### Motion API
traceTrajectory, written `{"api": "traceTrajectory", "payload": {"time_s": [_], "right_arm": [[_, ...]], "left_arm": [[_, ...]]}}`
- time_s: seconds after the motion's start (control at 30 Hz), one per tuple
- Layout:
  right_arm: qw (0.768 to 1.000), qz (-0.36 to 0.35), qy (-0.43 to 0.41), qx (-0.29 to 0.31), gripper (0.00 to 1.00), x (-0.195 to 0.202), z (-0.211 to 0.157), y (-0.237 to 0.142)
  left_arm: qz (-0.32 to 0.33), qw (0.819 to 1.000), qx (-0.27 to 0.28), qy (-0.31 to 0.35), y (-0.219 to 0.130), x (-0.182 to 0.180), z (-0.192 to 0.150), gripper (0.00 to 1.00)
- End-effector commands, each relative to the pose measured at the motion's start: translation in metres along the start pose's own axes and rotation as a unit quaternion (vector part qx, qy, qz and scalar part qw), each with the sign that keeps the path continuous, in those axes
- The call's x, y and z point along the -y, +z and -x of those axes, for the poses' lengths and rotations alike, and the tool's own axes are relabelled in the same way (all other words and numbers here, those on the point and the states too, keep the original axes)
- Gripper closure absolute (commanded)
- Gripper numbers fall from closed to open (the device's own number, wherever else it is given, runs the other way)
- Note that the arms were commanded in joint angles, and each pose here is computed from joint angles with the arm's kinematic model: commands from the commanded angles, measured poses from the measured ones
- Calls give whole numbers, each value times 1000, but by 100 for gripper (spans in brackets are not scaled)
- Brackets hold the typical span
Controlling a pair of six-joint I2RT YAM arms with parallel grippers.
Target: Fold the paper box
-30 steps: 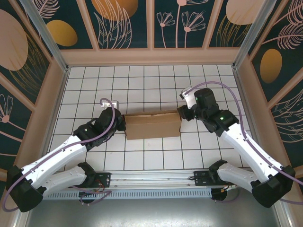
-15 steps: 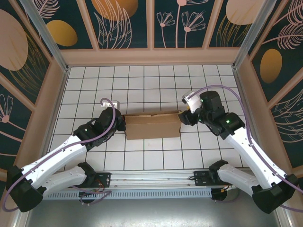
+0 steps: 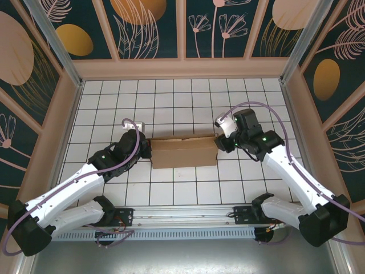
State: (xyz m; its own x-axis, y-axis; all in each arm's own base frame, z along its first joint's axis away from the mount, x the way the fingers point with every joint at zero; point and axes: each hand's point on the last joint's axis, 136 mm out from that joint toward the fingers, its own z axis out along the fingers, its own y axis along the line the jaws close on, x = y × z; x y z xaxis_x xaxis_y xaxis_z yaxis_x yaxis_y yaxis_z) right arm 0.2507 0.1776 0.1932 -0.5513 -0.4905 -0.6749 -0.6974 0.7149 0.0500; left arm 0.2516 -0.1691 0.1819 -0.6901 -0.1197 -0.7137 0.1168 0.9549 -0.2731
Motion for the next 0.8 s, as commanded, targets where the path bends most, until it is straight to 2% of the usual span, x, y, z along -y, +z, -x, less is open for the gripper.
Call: {"api": "traceTrajectory", "payload": {"time_s": [0.0, 0.07, 0.23, 0.5, 0.77], "right_arm": [[1000, 21, 11, 20, 81, -5, 18, -5], [999, 25, 20, 18, 86, -6, 20, -5], [998, 25, 55, 15, 89, -5, 23, -5], [991, 31, 127, -23, 100, -6, 19, -2], [983, 24, 169, -59, 100, -5, 12, -1]], "left_arm": [[18, 999, -44, 24, 3, -12, -26, 100], [17, 999, -45, 24, 4, -11, -26, 100], [17, 998, -48, 26, 6, -11, -28, 100], [26, 998, -48, 36, 8, -13, -27, 100], [31, 998, -45, 40, 7, -14, -25, 100]]}}
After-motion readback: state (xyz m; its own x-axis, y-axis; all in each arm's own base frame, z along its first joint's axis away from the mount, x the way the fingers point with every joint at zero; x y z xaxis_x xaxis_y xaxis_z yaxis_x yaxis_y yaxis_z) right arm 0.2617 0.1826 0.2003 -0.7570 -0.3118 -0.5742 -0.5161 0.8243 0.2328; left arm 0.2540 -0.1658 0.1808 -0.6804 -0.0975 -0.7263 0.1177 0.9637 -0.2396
